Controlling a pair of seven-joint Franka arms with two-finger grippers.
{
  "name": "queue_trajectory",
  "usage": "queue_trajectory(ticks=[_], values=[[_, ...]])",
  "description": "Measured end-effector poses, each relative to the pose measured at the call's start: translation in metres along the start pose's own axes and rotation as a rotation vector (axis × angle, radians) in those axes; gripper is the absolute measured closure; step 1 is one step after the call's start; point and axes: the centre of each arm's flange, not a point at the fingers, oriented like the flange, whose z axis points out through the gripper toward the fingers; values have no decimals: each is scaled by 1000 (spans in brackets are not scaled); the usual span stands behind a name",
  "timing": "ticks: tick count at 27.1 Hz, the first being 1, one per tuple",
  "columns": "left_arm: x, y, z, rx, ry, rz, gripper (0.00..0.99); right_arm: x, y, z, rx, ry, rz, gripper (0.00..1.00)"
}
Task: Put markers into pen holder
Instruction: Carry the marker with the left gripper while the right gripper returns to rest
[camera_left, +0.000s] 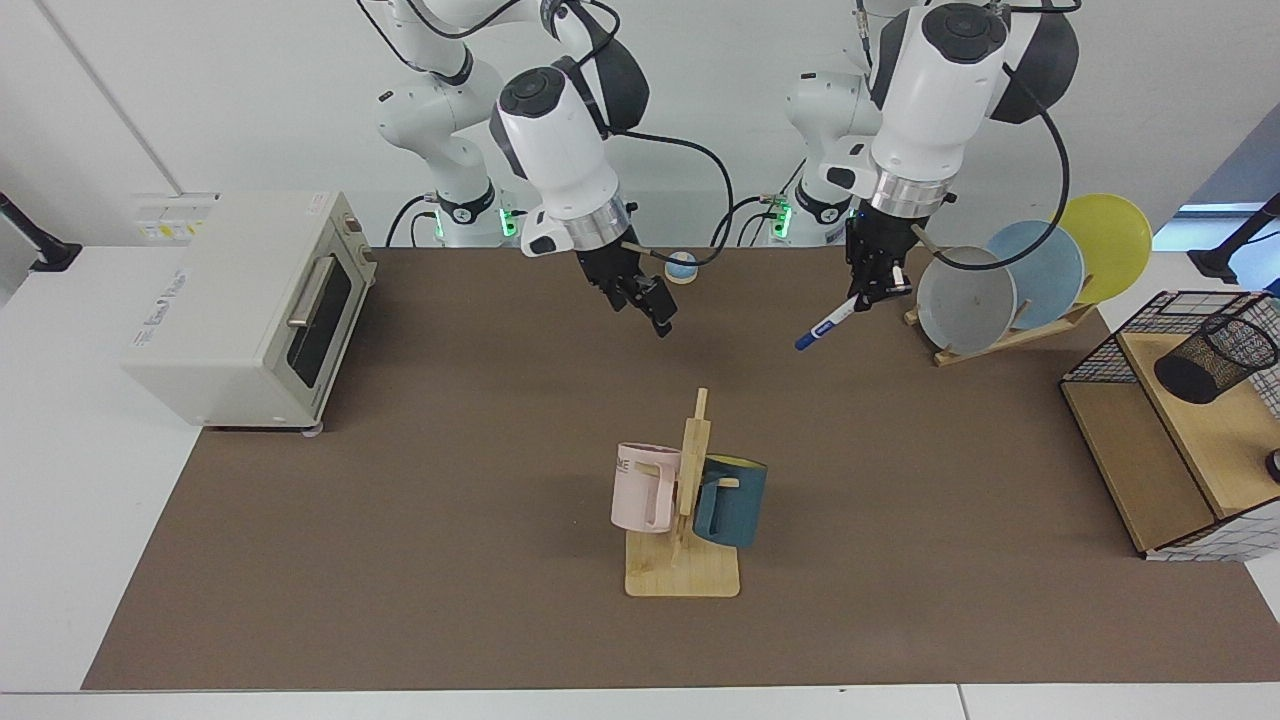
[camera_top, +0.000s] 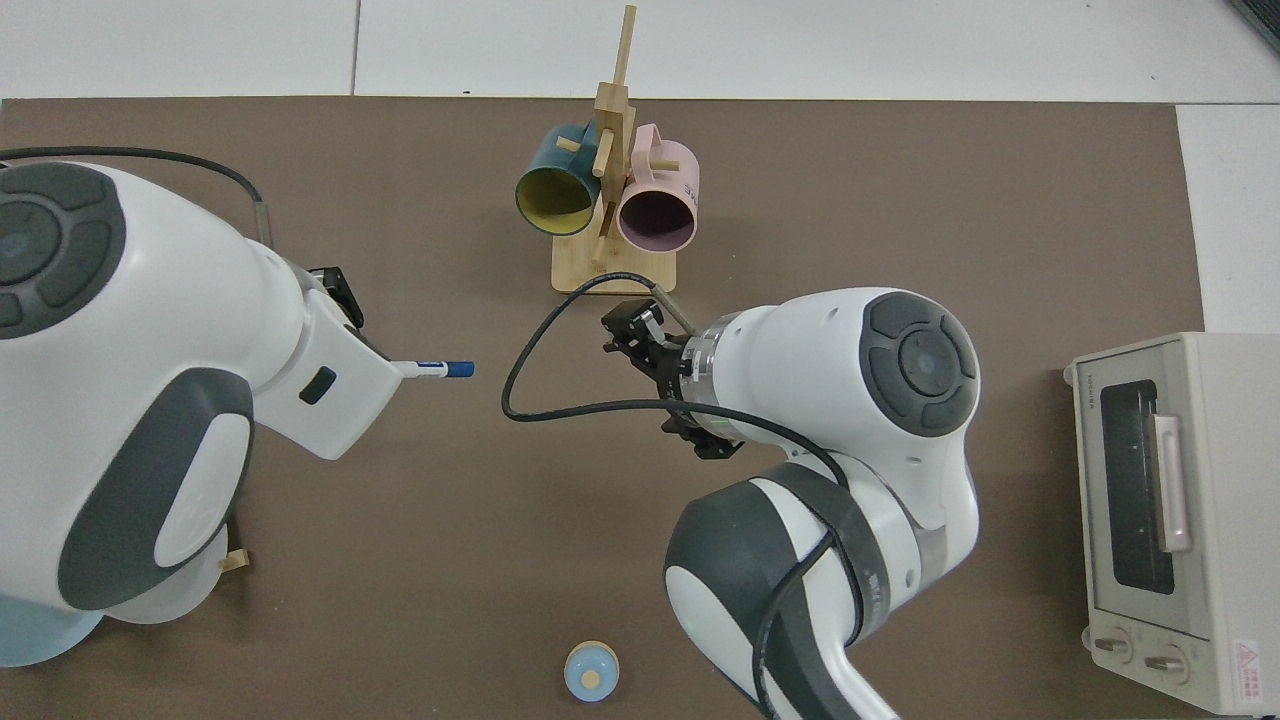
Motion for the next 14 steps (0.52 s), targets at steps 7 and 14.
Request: queue_trajectory(ticks=[7,14], values=[[-62,-23,3,18,-63,-96,828,52,36,-35,-96,46,-197,0],[-140,-40,6,28,-174,-202,828,88,61,-57,-178,113,-385,0]])
